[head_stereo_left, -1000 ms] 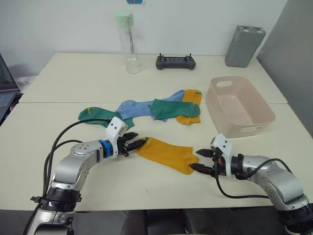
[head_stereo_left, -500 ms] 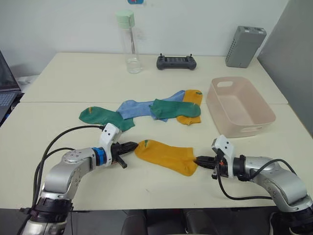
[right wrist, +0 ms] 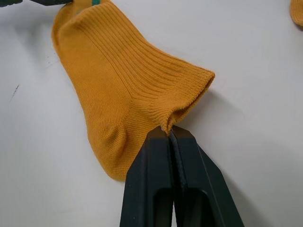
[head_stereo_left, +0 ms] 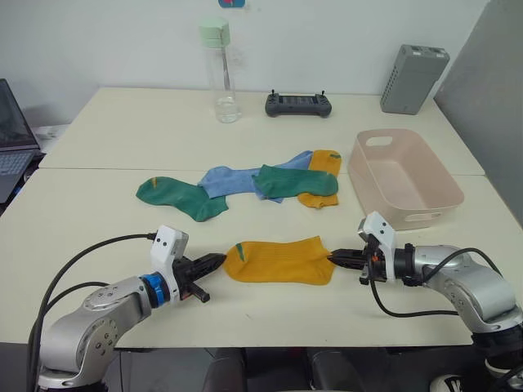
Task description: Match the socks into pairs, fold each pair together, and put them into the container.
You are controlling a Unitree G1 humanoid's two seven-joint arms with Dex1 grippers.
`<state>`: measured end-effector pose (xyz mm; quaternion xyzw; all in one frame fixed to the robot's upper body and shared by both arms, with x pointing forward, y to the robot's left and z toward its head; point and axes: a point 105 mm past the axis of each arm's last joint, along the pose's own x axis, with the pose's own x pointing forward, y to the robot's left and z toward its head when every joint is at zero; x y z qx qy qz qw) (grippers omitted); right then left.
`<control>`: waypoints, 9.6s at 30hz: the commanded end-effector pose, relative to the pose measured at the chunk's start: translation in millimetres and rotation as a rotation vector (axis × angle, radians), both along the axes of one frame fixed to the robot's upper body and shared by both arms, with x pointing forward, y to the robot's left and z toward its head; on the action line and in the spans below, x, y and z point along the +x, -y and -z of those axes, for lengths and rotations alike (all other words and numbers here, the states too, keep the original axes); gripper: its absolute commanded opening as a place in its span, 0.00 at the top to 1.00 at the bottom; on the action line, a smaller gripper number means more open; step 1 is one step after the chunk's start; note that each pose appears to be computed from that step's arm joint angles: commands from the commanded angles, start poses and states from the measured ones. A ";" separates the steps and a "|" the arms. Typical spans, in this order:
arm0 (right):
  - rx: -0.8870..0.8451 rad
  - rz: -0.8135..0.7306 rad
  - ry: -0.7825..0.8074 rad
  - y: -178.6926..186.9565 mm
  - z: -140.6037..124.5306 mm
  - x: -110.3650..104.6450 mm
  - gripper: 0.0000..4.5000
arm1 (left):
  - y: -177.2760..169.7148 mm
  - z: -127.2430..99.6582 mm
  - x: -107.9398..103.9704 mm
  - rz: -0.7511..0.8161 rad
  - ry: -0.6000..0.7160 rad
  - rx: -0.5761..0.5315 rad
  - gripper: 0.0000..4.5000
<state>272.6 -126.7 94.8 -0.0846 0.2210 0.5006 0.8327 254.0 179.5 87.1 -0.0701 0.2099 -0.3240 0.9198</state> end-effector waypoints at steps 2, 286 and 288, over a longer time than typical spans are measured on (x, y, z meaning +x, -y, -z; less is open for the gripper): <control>-0.010 -0.019 0.031 -1.0 -1.4 2.7 1.00 | 3.3 0.5 -0.4 0.029 0.013 0.012 1.00; -0.040 -0.393 0.212 -13.8 -32.8 -50.4 0.00 | 8.0 -26.6 37.9 0.389 0.210 0.244 0.75; -0.039 -0.393 0.214 -14.6 -33.9 -50.2 0.00 | 9.6 -23.5 36.9 0.402 0.196 0.247 0.69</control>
